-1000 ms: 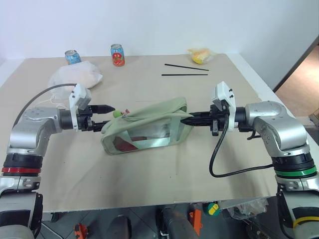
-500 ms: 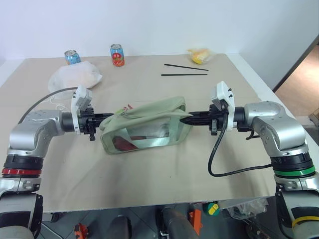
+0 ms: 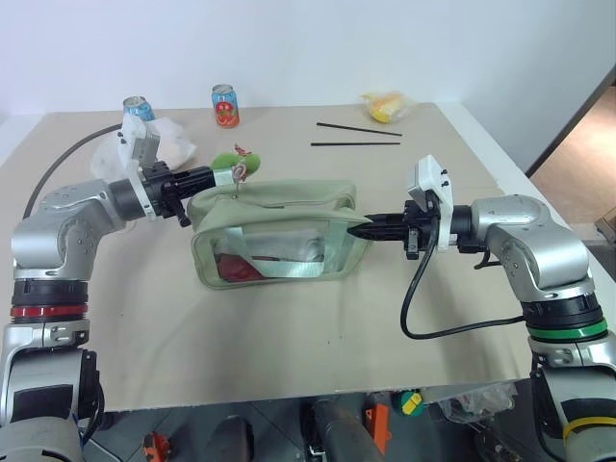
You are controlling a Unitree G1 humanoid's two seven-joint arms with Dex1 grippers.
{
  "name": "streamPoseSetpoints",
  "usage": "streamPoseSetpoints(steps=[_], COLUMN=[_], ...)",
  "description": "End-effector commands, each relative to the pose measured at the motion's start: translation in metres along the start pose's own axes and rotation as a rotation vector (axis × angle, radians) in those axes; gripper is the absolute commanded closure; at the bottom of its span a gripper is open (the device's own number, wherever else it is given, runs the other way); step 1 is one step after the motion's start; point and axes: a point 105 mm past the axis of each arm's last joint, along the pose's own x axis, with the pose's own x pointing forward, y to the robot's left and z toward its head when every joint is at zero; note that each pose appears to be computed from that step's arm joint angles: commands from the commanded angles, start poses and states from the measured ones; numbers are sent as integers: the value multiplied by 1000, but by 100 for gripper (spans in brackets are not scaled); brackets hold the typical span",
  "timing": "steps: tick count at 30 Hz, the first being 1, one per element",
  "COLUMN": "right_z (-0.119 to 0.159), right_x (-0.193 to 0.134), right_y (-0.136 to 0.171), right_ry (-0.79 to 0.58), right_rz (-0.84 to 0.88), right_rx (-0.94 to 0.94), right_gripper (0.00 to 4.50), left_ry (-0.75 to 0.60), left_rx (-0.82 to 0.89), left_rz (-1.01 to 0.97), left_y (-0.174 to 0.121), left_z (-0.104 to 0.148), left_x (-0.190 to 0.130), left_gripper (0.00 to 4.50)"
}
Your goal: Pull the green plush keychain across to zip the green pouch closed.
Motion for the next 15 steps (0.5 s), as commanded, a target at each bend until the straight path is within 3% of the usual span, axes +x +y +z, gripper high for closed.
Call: streamPoseSetpoints(steps=[1, 6, 15], right_z=[11, 10, 11], right_x=[0, 1, 1], right_y=[1, 0, 2], right_ry=[-12, -8, -13], right_rz=[8, 11, 19], right_rx=[-45, -42, -42], right_gripper=[450, 450, 450], left_ry=[-42, 36, 19], left_rx=[124, 217, 261], left_rz=[-93, -104, -39], left_y=[-23, -27, -13], left_z=[31, 24, 29], left_x=[-5, -10, -14], left_gripper=[446, 446, 446])
